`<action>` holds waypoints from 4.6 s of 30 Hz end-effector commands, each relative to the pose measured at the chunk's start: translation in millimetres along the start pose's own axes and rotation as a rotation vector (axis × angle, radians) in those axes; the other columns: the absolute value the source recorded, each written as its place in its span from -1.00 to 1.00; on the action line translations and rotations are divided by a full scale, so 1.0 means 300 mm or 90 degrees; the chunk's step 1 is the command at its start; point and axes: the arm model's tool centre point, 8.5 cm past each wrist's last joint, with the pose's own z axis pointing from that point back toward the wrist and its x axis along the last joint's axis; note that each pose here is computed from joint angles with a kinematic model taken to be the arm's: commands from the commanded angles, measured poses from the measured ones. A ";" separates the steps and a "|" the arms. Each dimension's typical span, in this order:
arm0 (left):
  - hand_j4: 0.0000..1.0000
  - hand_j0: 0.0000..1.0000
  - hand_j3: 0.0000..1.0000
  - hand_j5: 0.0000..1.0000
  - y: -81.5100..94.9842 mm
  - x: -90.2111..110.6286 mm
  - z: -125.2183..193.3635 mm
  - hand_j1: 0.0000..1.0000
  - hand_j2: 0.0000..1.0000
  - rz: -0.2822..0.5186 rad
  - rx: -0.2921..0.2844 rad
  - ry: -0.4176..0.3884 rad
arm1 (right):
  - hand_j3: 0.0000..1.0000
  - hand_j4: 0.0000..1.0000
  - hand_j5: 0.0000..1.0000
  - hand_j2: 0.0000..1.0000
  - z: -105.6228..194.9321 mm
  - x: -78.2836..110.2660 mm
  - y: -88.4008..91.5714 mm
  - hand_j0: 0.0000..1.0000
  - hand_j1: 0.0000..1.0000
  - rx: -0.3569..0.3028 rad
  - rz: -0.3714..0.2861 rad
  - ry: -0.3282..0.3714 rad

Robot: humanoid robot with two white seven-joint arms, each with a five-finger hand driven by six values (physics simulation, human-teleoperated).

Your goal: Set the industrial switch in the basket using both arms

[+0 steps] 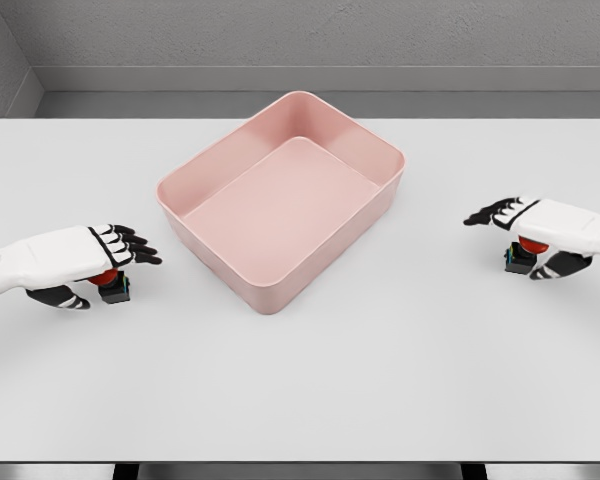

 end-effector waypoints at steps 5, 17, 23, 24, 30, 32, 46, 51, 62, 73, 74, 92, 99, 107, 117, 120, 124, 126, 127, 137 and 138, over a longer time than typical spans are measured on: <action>0.00 0.00 0.00 0.00 0.004 0.000 0.001 0.00 0.00 0.003 0.004 0.000 | 1.00 1.00 1.00 1.00 0.019 -0.046 0.022 1.00 1.00 0.008 -0.016 0.026; -0.17 -0.17 -0.17 -0.17 0.074 0.022 0.005 -0.17 -0.17 -0.017 0.036 -0.012 | 0.83 0.83 0.83 0.83 0.034 -0.056 0.020 0.83 0.83 0.010 -0.014 0.034; -0.18 -0.18 -0.18 -0.18 0.129 0.038 0.011 -0.18 -0.18 -0.038 0.059 -0.018 | 0.64 0.64 0.64 0.64 0.033 -0.053 0.021 0.64 0.64 0.012 -0.013 0.031; -0.17 -0.17 -0.17 -0.17 0.147 0.033 0.019 -0.17 -0.17 -0.043 0.068 -0.014 | 0.61 0.61 0.61 0.61 0.035 -0.054 0.020 0.61 0.61 0.013 -0.013 0.031; -0.18 -0.18 -0.18 -0.18 0.223 0.067 0.024 -0.18 -0.18 -0.074 0.100 -0.029 | 0.41 0.41 0.41 0.41 0.043 -0.058 0.017 0.41 0.41 0.014 -0.011 0.035; -0.18 -0.18 -0.18 -0.18 0.246 0.083 0.018 -0.18 -0.18 -0.083 0.110 -0.039 | 0.38 0.38 0.38 0.38 0.044 -0.060 0.018 0.38 0.38 0.014 -0.011 0.036; -0.18 -0.18 -0.18 -0.18 0.430 0.111 0.012 -0.18 -0.18 -0.140 0.199 -0.055 | 0.12 0.12 0.12 0.12 0.043 -0.056 -0.011 0.12 0.12 0.004 -0.003 0.032; -0.18 -0.18 -0.18 -0.18 0.455 0.135 -0.031 -0.18 -0.18 -0.141 0.222 -0.078 | 0.12 0.12 0.12 0.12 0.043 -0.052 -0.035 0.12 0.12 -0.002 0.005 0.029; -0.18 -0.18 -0.18 -0.18 0.487 0.214 -0.168 -0.18 -0.18 -0.146 0.234 -0.146 | 0.06 0.06 0.06 0.06 0.035 -0.027 -0.096 0.06 0.06 -0.024 0.029 0.002; -0.18 -0.18 -0.18 -0.18 0.459 0.243 -0.460 -0.18 -0.18 -0.121 0.190 -0.189 | 0.06 0.06 0.06 0.06 0.022 0.005 -0.172 0.06 0.06 -0.049 0.056 -0.018; -0.18 -0.18 -0.18 -0.18 0.454 0.233 -0.480 -0.18 -0.18 -0.111 0.189 -0.185 | 0.06 0.06 0.06 0.06 0.019 0.016 -0.183 0.06 0.06 -0.052 0.061 -0.024; 1.00 1.00 1.00 1.00 0.474 0.234 -0.503 1.00 1.00 -0.114 0.193 -0.185 | 0.02 0.02 0.02 0.02 -0.010 0.145 -0.367 0.02 0.02 -0.086 0.147 -0.086; 1.00 1.00 1.00 1.00 0.430 0.278 -0.280 1.00 1.00 -0.151 0.137 -0.206 | 0.02 0.02 0.02 0.02 -0.043 0.205 -0.435 0.02 0.02 -0.101 0.176 -0.116; 1.00 1.00 1.00 1.00 0.411 0.171 -0.121 1.00 1.00 -0.171 0.083 -0.121 | 0.02 0.02 0.02 0.02 -0.125 0.272 -0.490 0.02 0.02 -0.115 0.186 -0.155; 1.00 1.00 1.00 1.00 0.366 0.166 -0.125 1.00 1.00 -0.157 0.064 -0.120 | 0.02 0.02 0.02 0.02 -0.257 0.360 -0.538 0.02 0.02 -0.118 0.192 -0.206; 1.00 1.00 1.00 1.00 0.365 0.158 -0.108 1.00 1.00 -0.159 0.059 -0.112 | 0.02 0.02 0.02 0.02 -0.309 0.389 -0.555 0.02 0.02 -0.120 0.189 -0.224; 1.00 1.00 1.00 1.00 0.372 0.153 -0.101 1.00 1.00 -0.161 0.061 -0.108 | 0.02 0.02 0.02 0.02 -0.360 0.417 -0.564 0.02 0.02 -0.115 0.184 -0.240; 1.00 1.00 1.00 1.00 0.374 0.153 -0.100 1.00 1.00 -0.162 0.062 -0.108 | 0.02 0.02 0.02 0.02 -0.398 0.449 -0.581 0.02 0.02 -0.110 0.189 -0.252; 1.00 1.00 1.00 1.00 0.374 0.153 -0.102 1.00 1.00 -0.162 0.062 -0.108 | 0.02 0.02 0.02 0.02 -0.429 0.465 -0.587 0.02 0.02 -0.108 0.187 -0.260; 1.00 1.00 1.00 1.00 0.368 0.154 -0.104 1.00 1.00 -0.160 0.058 -0.109 | 0.02 0.02 0.02 0.02 -0.553 0.526 -0.599 0.02 0.02 -0.085 0.193 -0.279; 1.00 1.00 1.00 1.00 0.370 0.154 -0.103 1.00 1.00 -0.161 0.059 -0.109 | 0.03 0.03 0.03 0.03 -0.558 0.530 -0.598 0.03 0.03 -0.084 0.193 -0.279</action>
